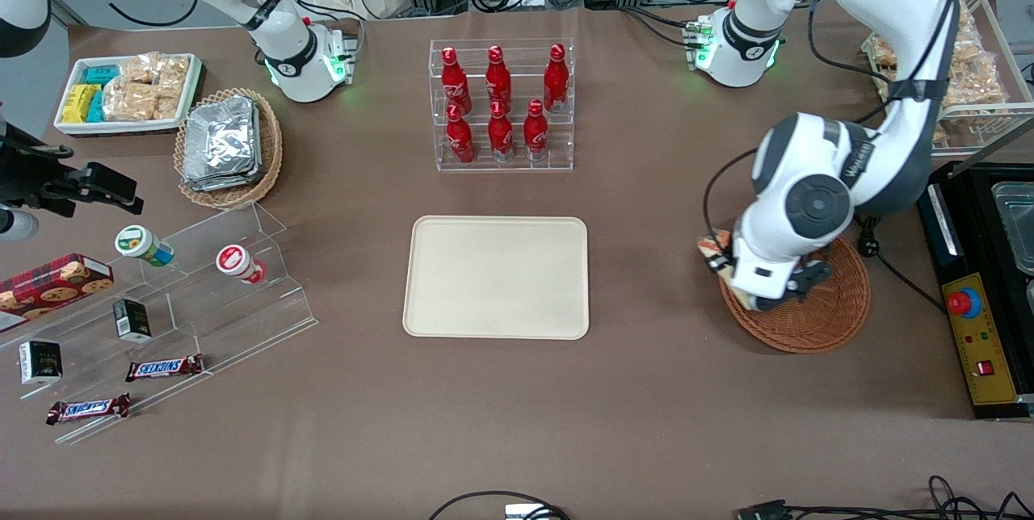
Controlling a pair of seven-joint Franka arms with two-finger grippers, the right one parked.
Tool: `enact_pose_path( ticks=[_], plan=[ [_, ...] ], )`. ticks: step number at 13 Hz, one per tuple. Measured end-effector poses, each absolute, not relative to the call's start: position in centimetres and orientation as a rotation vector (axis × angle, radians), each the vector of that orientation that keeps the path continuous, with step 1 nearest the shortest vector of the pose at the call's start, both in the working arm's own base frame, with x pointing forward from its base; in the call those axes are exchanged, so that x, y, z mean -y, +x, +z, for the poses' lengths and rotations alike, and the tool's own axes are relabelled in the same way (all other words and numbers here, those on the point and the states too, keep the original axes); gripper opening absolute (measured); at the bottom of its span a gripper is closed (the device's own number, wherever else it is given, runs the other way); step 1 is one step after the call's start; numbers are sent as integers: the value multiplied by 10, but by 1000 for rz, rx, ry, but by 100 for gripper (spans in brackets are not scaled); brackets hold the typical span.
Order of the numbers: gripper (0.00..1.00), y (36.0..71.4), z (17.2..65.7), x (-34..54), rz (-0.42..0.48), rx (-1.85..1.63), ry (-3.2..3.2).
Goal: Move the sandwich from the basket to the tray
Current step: 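Lift the sandwich out of the basket and carry it toward the tray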
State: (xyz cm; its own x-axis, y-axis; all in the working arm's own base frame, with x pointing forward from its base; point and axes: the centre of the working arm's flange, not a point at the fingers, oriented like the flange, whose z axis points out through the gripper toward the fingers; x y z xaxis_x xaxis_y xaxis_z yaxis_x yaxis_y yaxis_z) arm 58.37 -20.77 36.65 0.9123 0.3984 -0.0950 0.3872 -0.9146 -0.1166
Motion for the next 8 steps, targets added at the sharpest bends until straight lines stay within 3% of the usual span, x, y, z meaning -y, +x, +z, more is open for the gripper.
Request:
enact_pose_path(
  ticks=[3,8],
  plan=[
    [20,583,373,279,152,469,-3050],
    [20,583,319,385,190,270,-3125]
  ],
)
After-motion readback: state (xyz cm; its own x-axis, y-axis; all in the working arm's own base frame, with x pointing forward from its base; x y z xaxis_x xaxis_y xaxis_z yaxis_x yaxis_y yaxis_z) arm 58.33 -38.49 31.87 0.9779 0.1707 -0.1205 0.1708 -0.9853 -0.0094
